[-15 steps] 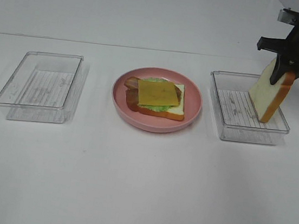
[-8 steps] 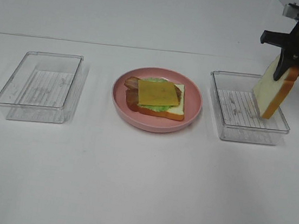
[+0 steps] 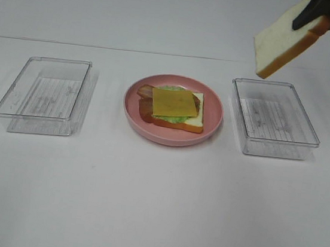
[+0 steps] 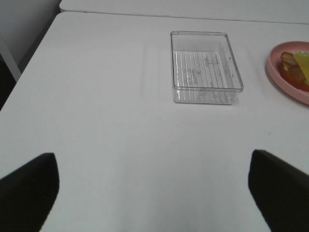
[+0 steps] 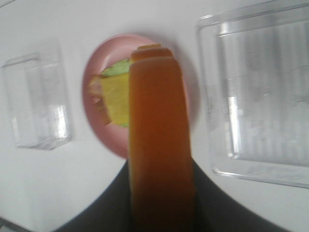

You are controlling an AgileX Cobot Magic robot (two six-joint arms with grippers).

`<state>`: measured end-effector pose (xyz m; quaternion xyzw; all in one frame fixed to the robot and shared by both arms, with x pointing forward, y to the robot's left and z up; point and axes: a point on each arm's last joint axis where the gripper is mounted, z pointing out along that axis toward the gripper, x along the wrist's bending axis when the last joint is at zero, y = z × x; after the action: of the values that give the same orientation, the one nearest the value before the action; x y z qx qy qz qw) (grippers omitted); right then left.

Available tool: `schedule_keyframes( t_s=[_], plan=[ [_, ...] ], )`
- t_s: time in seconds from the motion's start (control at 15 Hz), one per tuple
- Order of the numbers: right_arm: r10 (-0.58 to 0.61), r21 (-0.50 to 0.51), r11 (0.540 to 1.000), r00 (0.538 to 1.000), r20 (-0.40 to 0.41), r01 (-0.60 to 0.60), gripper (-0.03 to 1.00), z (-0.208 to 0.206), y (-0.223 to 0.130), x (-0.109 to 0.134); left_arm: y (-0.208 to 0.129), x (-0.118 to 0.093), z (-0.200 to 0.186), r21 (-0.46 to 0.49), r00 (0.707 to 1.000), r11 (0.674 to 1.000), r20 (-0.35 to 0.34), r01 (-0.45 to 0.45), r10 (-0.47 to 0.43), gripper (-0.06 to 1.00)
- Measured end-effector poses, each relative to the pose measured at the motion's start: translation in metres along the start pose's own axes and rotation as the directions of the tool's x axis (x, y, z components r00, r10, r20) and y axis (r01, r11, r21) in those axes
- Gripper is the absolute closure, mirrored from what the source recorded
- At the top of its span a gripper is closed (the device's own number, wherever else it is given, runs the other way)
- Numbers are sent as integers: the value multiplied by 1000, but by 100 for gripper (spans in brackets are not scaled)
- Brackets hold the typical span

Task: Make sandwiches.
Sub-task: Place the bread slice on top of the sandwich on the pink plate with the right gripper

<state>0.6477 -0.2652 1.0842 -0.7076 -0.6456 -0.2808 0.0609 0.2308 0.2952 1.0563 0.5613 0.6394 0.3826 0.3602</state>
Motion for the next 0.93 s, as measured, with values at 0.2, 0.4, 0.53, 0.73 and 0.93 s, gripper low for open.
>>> schedule_keyframes(
  t_s=[0.2, 0.4, 0.53, 0.73, 0.93],
  plan=[
    [-20, -13, 1000, 992, -121, 18, 73, 12, -15, 17, 0, 0, 0, 0, 1000, 1000, 0, 0, 0, -4],
    [-84, -12, 996, 985, -147, 84, 73, 50, -25, 53, 0, 0, 0, 0, 1000, 1000, 0, 0, 0, -4],
    [-144, 27, 988, 975, -167, 150, 73, 95, -40, 85, 0, 0, 0, 0, 1000, 1000, 0, 0, 0, -4],
    [-158, -2, 987, 973, -168, 160, 73, 134, -46, 98, 0, 0, 0, 0, 1000, 1000, 0, 0, 0, -4],
    [-93, 4, 995, 979, -181, 96, 73, 167, -41, 92, 0, 0, 0, 0, 1000, 1000, 0, 0, 0, -4]
  ],
)
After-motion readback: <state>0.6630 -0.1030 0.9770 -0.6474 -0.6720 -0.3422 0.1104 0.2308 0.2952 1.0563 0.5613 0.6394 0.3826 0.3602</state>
